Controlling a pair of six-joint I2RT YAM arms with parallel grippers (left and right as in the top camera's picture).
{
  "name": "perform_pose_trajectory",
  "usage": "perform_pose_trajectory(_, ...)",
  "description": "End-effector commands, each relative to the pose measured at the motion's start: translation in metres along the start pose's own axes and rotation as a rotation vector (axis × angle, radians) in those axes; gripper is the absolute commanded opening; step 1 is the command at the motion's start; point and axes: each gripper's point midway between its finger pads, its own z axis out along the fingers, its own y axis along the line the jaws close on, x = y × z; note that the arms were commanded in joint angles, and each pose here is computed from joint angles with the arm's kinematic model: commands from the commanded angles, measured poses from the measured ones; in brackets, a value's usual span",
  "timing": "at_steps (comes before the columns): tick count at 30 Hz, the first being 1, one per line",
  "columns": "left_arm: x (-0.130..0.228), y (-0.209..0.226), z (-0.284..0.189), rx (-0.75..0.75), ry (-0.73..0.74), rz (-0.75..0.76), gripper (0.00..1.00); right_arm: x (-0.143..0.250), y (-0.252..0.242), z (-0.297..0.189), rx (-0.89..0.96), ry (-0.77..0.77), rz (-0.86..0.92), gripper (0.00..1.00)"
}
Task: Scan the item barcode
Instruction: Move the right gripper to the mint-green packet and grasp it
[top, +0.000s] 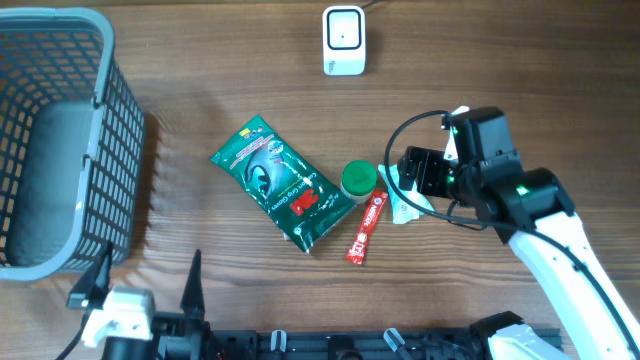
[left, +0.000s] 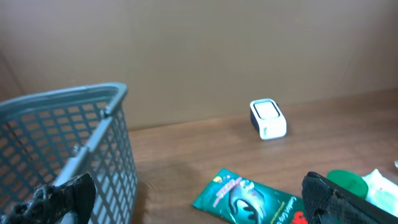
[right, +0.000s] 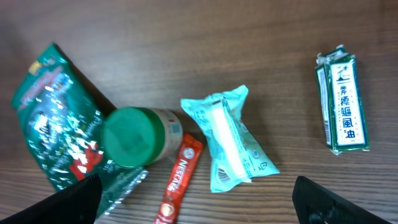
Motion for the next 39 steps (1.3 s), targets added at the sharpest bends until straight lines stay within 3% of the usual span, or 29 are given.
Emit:
perform_pose_trajectory(1,0.006,-0.009,0.005,0.051,0.011,-0.006,1.0,0.018,-0.005,0.033,-0.057,0.117,-0.018,0.97)
perform_pose_trajectory(8,0.018,-0.011,0.012,0.059,0.044,-0.008,1.0,0.046,-0.043,0.088,-0.074,0.286,0.147,0.96)
perform_pose_trajectory(13,0.03,-0.013,0.013,0.068,0.092,-0.009,1.0,0.057,-0.041,0.116,-0.148,0.361,0.088,0.93)
perform_pose_trajectory(16,0.031,-0.013,0.013,0.067,0.092,-0.009,1.0,0.067,-0.048,0.131,-0.131,0.407,0.108,0.75)
perform_pose_trajectory(18,0.031,-0.013,0.013,0.067,0.092,-0.009,1.0,0.077,-0.056,0.141,-0.114,0.455,0.136,0.58)
perform_pose_trajectory(24,0.032,-0.013,0.013,0.067,0.096,-0.009,1.0,0.078,-0.045,0.144,-0.233,0.474,0.129,0.35)
perform_pose_trajectory(26,0.035,-0.013,0.012,0.069,0.109,-0.01,1.0,0.078,-0.037,0.141,-0.286,0.475,0.118,0.33)
perform_pose_trajectory(27,0.038,-0.014,0.012,0.07,0.123,-0.01,1.0,0.077,-0.036,0.141,-0.293,0.474,0.119,0.33)
perform_pose_trajectory(28,0.042,-0.014,0.011,0.072,0.14,-0.011,1.0,0.077,-0.036,0.141,-0.293,0.473,0.118,0.52)
perform_pose_trajectory(29,0.049,-0.015,0.01,0.075,0.167,-0.012,1.0,0.076,-0.036,0.142,-0.292,0.468,0.115,0.81)
perform_pose_trajectory(30,0.056,-0.016,0.009,0.078,0.199,-0.013,1.0,0.075,-0.037,0.143,-0.286,0.463,0.114,0.98)
perform_pose_trajectory(34,0.086,-0.019,0.0,0.092,0.325,-0.015,1.0,0.065,-0.035,0.14,-0.286,0.447,0.168,1.0)
perform_pose_trajectory(36,0.086,-0.019,0.0,0.092,0.325,-0.014,1.0,0.056,-0.037,0.131,-0.282,0.435,0.188,0.89)
perform_pose_trajectory(37,0.086,-0.019,0.0,0.092,0.325,-0.014,1.0,0.052,-0.039,0.124,-0.28,0.426,0.199,0.77)
perform_pose_trajectory(39,0.086,-0.019,0.0,0.093,0.325,-0.014,1.0,0.041,-0.037,0.099,-0.304,0.406,0.222,0.25)
